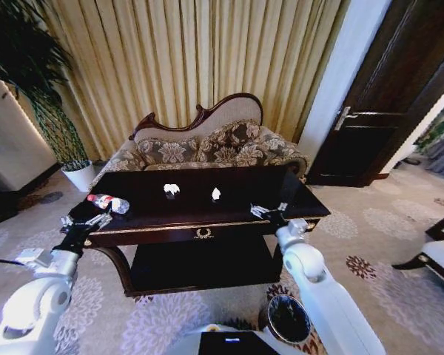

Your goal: Move to the front of the table and place the trash on the table into the trash bin.

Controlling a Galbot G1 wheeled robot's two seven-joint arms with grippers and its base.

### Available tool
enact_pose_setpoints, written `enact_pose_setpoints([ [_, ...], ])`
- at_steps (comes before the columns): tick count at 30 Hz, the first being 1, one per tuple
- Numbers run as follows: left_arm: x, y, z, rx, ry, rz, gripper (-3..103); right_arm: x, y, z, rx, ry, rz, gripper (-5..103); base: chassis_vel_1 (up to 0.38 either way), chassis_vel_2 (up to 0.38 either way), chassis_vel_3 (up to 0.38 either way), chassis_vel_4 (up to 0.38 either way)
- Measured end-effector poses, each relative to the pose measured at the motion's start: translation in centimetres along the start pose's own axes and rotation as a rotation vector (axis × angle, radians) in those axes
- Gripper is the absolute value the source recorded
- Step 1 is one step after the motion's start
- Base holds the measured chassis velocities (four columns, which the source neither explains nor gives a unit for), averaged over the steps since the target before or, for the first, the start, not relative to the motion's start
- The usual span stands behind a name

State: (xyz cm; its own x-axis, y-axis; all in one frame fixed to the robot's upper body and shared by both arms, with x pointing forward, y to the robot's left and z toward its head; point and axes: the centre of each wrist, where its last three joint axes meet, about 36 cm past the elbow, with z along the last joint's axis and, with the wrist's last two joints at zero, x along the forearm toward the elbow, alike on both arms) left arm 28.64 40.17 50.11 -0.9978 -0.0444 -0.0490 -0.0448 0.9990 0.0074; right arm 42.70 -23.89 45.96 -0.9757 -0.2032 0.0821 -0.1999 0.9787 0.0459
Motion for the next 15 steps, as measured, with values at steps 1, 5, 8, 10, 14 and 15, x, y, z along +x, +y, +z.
enact_pose_setpoints([
  [1, 0.2, 0.0, -0.1, -0.004, 0.002, -0.003, 100, -0.6, -0.1, -0.4, -0.003, 0.004, -0.008, 100, 0.000, 0.000, 0.000, 0.000],
  [5, 0.8, 0.0, -0.5, -0.013, 0.003, -0.007, 100, -2.3, -0.2, -1.2, 0.004, 0.013, -0.026, 100, 0.000, 0.000, 0.000, 0.000],
  [8, 1.9, -0.2, -0.8, -0.018, 0.008, -0.018, 100, -4.4, -0.2, -1.7, 0.027, 0.038, -0.046, 100, 0.000, 0.000, 0.000, 0.000],
  [10, 2.0, -0.4, -0.8, -0.017, 0.008, -0.018, 100, -4.6, -0.2, -1.8, 0.032, 0.042, -0.050, 100, 0.000, 0.000, 0.000, 0.000],
  [14, 2.2, -0.8, -0.7, -0.016, 0.008, -0.016, 100, -5.5, -0.5, -2.1, 0.047, 0.069, -0.063, 100, 0.000, 0.000, 0.000, 0.000],
  [15, 2.2, -1.0, -0.6, -0.014, 0.007, -0.015, 100, -5.7, -0.6, -2.1, 0.053, 0.072, -0.064, 100, 0.000, 0.000, 0.000, 0.000],
])
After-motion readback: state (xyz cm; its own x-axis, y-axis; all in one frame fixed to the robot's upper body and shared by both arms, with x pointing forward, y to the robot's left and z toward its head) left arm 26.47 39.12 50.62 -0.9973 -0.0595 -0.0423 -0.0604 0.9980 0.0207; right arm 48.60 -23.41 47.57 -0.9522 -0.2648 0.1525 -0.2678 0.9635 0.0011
